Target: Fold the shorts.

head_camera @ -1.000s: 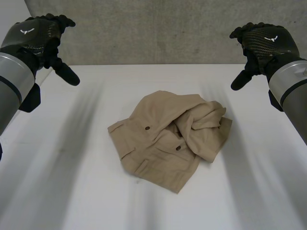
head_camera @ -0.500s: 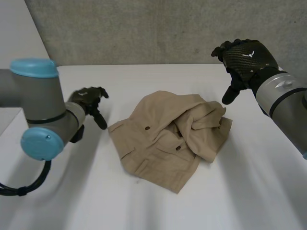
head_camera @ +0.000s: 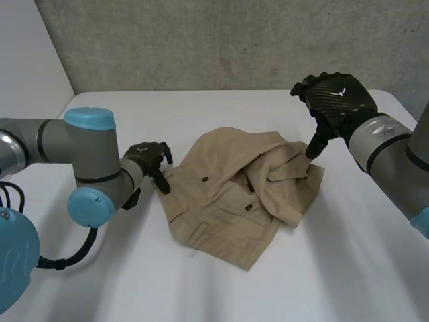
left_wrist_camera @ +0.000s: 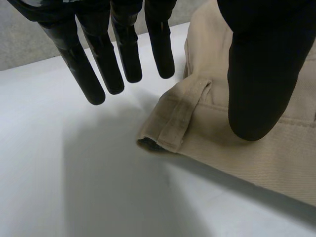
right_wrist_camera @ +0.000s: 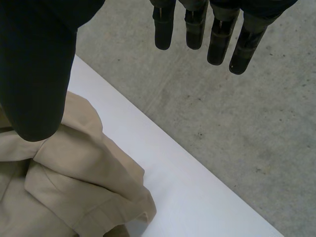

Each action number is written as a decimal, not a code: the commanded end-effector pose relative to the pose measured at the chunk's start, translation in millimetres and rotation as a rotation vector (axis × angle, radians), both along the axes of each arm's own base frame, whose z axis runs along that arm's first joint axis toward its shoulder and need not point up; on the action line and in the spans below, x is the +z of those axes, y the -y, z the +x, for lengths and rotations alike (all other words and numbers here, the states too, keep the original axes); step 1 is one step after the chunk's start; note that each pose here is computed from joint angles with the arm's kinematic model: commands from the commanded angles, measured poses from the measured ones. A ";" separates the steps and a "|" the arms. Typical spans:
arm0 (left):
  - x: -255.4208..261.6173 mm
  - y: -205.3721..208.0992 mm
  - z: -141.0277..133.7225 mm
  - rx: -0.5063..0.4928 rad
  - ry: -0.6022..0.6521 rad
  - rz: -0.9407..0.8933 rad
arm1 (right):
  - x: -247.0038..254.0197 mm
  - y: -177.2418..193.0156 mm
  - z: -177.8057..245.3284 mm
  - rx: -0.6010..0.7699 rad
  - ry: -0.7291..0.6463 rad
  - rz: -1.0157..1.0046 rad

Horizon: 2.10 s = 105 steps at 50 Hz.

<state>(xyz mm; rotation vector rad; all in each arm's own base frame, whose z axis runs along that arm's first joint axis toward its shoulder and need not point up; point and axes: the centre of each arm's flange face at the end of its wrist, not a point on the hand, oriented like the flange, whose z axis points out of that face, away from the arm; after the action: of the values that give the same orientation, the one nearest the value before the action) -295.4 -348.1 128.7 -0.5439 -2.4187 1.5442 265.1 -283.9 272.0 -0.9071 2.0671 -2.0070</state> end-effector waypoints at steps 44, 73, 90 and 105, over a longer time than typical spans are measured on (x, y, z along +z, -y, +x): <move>236.1 -15.7 -16.2 0.192 -0.235 -0.892 | -0.4 0.8 0.0 -0.008 0.002 -0.005; 84.5 -177.6 -136.5 -0.393 -0.094 -0.485 | 2.9 15.6 -15.7 -0.086 -0.021 -0.001; 129.7 -113.5 -15.0 -0.077 -0.005 -0.457 | -60.2 -26.9 -9.3 0.145 -0.249 0.179; 96.1 -98.3 31.7 0.042 0.078 -0.353 | -130.3 -35.6 14.6 0.200 -0.260 0.075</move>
<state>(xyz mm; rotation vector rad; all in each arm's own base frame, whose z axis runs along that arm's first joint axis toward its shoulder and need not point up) -273.2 -245.4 232.7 -0.6489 -2.1812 2.0342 271.3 -242.5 162.4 -1.3447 2.0877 -1.7424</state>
